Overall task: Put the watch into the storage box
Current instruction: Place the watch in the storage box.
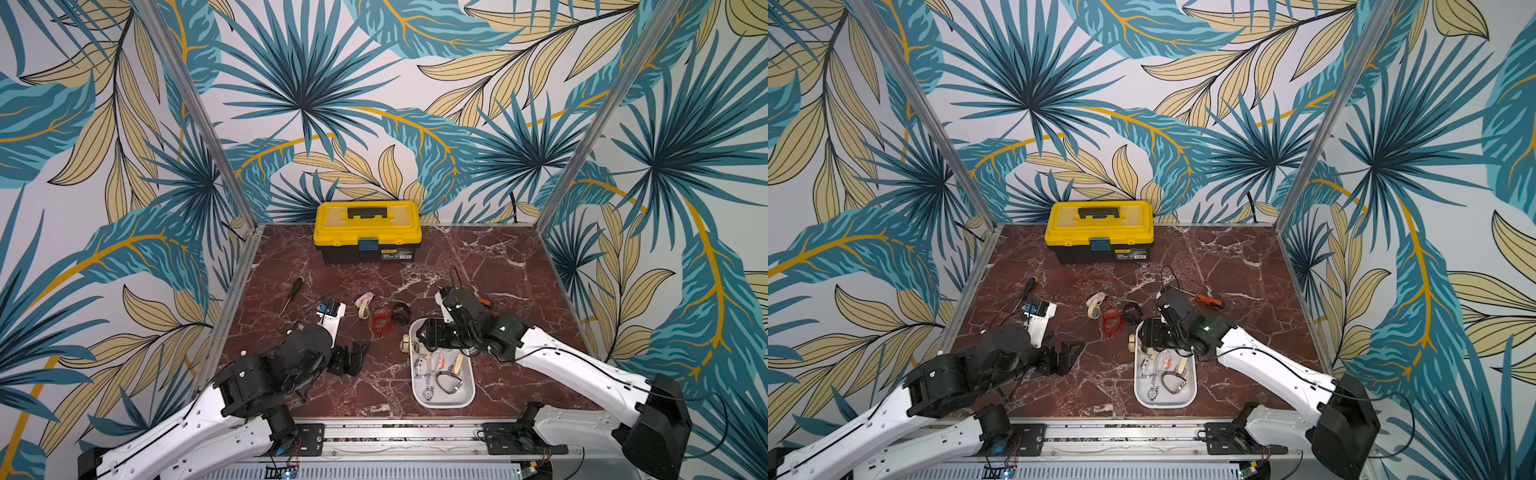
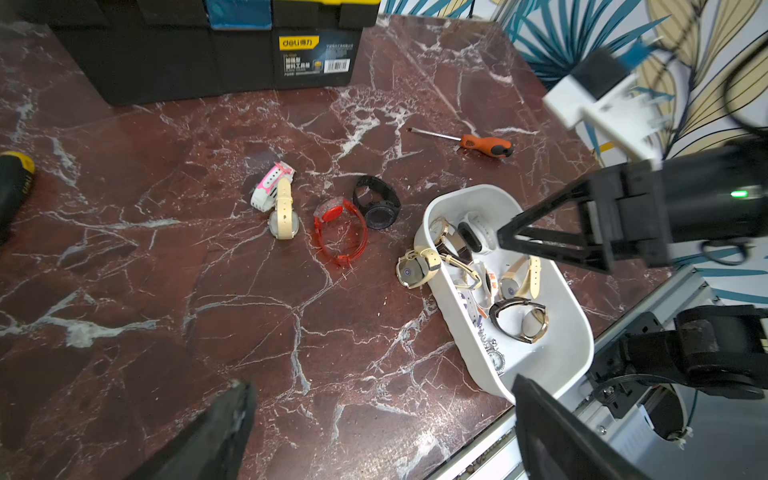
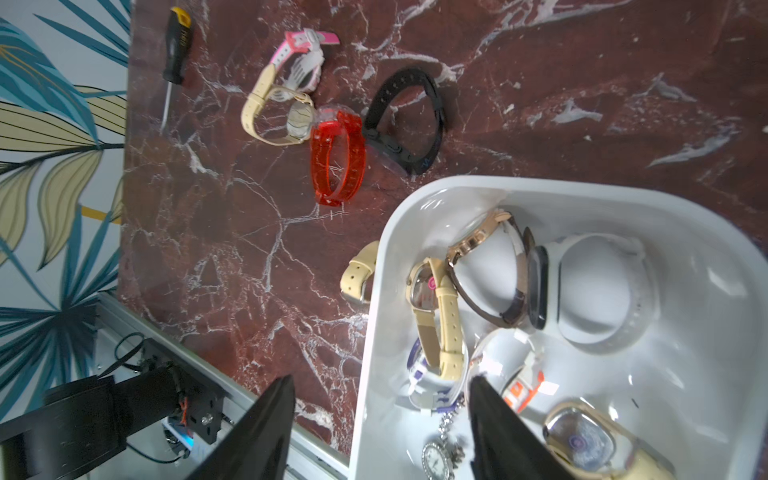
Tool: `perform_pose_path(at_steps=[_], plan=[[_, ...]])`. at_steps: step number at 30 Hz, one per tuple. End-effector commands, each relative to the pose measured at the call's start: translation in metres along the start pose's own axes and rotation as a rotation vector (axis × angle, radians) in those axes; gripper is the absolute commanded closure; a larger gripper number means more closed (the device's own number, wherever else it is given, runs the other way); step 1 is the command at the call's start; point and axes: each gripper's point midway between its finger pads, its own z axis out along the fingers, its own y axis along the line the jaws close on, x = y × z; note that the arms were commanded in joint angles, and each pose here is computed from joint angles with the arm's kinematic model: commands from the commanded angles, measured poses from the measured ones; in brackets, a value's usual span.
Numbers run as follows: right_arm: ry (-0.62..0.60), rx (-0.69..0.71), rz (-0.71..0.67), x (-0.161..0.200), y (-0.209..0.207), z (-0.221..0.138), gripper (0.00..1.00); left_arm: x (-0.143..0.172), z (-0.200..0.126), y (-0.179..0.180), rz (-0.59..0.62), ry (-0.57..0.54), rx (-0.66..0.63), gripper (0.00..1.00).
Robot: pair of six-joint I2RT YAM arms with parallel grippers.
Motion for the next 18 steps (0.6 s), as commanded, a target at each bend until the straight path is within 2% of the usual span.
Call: perform_pose_path(at_steps=[1,2,5,9,12,18], plan=[[-0.019,-0.004,-0.068,0.012,-0.010,-0.026,0.05,0.007,0.022,0.007,-0.042,0.086,-0.085,0.00],[-0.033,-0.031,-0.083,0.013,-0.007,-0.035,0.01,0.010,0.030,0.012,-0.053,0.124,-0.120,0.00],[-0.055,-0.136,-0.138,0.023,0.003,-0.064,0.00,0.017,0.055,0.035,-0.102,0.214,-0.243,0.00],[-0.087,-0.170,-0.161,0.036,-0.004,-0.095,0.00,0.012,0.089,0.045,-0.149,0.260,-0.264,0.00],[-0.126,-0.209,-0.164,0.043,-0.008,-0.112,0.00,0.002,0.111,0.055,-0.118,0.276,-0.327,0.03],[-0.112,-0.307,-0.159,0.061,-0.005,-0.119,0.00,-0.016,0.147,0.065,-0.008,0.335,-0.447,0.18]])
